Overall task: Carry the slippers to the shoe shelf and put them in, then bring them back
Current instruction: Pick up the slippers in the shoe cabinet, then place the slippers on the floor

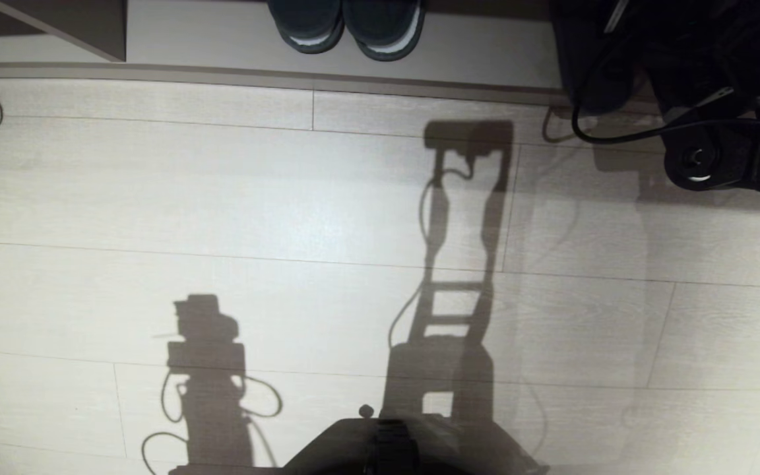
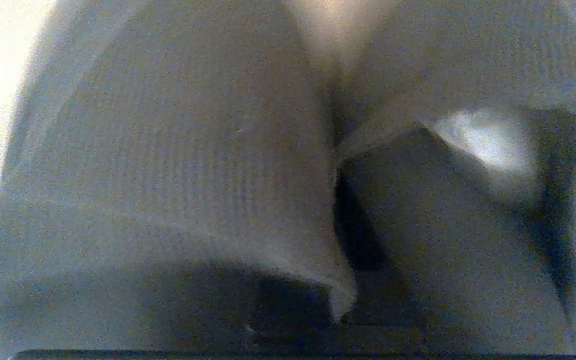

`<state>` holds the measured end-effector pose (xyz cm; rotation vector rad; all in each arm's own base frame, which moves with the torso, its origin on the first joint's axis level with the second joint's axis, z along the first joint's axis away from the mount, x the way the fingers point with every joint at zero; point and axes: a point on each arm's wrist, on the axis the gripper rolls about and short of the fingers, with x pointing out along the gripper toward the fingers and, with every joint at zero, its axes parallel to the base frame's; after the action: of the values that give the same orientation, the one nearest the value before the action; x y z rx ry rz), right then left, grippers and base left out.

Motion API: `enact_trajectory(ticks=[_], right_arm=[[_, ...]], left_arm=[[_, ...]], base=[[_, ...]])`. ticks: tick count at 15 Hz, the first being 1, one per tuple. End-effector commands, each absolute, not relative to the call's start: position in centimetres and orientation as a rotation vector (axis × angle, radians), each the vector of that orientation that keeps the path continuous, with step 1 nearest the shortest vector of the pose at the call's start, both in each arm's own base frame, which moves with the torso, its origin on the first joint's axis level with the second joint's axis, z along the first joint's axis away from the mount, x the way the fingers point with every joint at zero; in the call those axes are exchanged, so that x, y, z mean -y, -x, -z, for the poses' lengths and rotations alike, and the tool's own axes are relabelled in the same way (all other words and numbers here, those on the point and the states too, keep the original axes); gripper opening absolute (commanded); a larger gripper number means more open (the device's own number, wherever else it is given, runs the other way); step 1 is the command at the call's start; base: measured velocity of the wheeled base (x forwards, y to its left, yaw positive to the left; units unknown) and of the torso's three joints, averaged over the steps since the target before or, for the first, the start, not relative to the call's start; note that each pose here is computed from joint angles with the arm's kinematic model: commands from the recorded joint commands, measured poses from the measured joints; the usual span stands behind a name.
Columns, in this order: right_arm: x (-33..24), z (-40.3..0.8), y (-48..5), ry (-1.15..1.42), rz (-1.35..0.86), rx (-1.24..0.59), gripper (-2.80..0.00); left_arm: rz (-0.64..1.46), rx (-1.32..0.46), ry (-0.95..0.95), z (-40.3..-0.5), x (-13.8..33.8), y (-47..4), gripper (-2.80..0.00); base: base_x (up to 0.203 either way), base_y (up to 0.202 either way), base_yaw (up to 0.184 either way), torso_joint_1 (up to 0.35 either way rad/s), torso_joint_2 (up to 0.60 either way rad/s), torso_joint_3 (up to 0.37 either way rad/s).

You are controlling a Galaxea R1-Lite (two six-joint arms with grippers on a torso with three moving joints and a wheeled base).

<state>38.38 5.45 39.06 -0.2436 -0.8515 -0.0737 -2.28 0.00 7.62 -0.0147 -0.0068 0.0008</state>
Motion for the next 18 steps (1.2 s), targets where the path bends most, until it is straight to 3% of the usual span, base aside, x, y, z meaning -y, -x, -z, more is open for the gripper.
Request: enact_trajectory(ticks=[1, 9, 18], right_arm=[[-5.4, -39.5, -37.5, 0.243, 0.073, 0.854, -2.80], [-4.6, -38.9, -29.8, 0.166, -0.052, 0.660, -2.80], [-2.5, -34.6, -15.8, 0.162, -0.115, 0.461, -2.80]], left_arm=[[-0.003, 0.008, 0.015, -7.6, 0.0, 2.3, -2.80], [-0.001, 0.009, 0.014, -7.6, 0.0, 2.3, -2.80], [-0.001, 0.008, 0.014, -7.6, 0.0, 2.3, -2.80]], base=[[0.000, 0.000, 0.000, 0.000, 0.00, 0.000], [0.000, 0.000, 0.000, 0.000, 0.00, 0.000], [0.000, 0.000, 0.000, 0.000, 0.00, 0.000]])
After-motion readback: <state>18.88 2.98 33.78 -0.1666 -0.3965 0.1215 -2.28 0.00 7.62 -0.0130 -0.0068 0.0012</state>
